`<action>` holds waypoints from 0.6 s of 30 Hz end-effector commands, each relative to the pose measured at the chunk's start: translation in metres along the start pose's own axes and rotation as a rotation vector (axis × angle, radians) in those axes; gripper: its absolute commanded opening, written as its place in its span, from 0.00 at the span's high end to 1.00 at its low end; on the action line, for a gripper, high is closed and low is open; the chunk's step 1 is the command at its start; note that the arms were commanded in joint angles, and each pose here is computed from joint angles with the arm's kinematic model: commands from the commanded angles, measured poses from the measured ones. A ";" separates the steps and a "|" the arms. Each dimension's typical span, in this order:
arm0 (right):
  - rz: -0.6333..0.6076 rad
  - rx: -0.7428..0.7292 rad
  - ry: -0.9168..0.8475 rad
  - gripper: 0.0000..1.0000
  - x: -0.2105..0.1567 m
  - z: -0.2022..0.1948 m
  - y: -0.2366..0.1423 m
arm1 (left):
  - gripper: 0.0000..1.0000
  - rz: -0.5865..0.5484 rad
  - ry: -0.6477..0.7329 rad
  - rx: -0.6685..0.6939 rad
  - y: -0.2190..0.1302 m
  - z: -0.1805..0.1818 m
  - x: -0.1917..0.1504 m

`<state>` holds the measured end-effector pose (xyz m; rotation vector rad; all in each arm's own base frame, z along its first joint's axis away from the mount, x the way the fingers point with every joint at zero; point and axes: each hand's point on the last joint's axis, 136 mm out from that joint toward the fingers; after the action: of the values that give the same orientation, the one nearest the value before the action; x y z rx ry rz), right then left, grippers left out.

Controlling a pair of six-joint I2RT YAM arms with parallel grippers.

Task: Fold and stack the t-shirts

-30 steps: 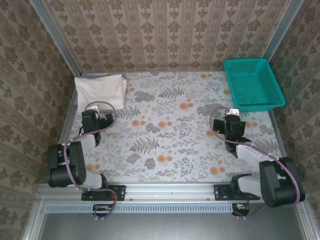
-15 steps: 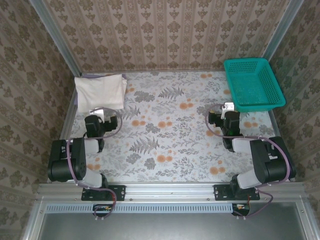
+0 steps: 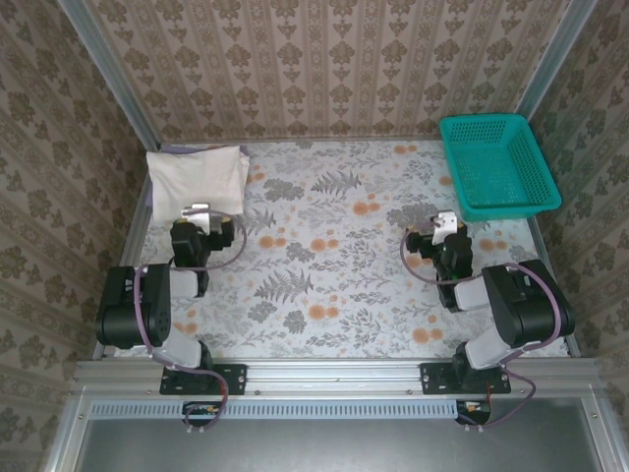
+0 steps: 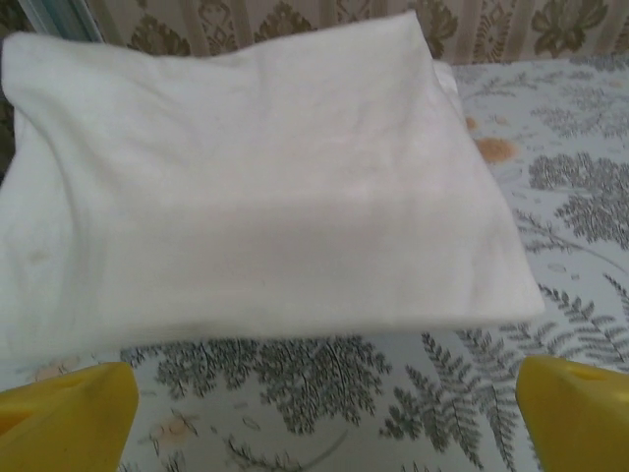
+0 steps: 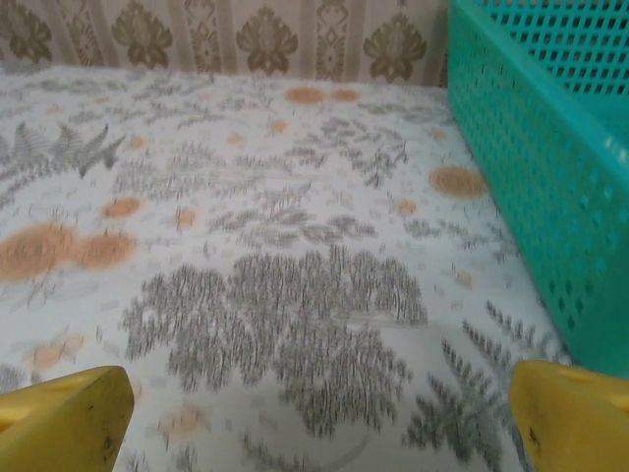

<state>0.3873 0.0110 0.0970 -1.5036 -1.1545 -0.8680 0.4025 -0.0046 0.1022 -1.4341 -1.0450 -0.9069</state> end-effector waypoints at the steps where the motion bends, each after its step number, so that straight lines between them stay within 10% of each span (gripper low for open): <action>1: 0.062 -0.042 0.067 0.00 0.001 -0.020 0.012 | 0.00 0.047 0.016 -0.014 0.001 -0.001 -0.009; 18: 0.046 -0.023 0.056 0.00 0.002 -0.015 0.009 | 0.00 0.039 0.025 -0.002 0.000 -0.001 -0.009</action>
<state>0.3985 -0.0086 0.0951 -1.5299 -1.0489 -0.8844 0.3995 -0.0063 0.0930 -1.4480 -1.0060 -0.8823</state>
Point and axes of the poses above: each hand's point on the last joint's axis, 136 mm out from that joint toward the fingers, its own y axis out along the fingers, its own z axis along the line the jaws close on, x = y × z, and after that the axes turned 11 degrees about -y, right-handed
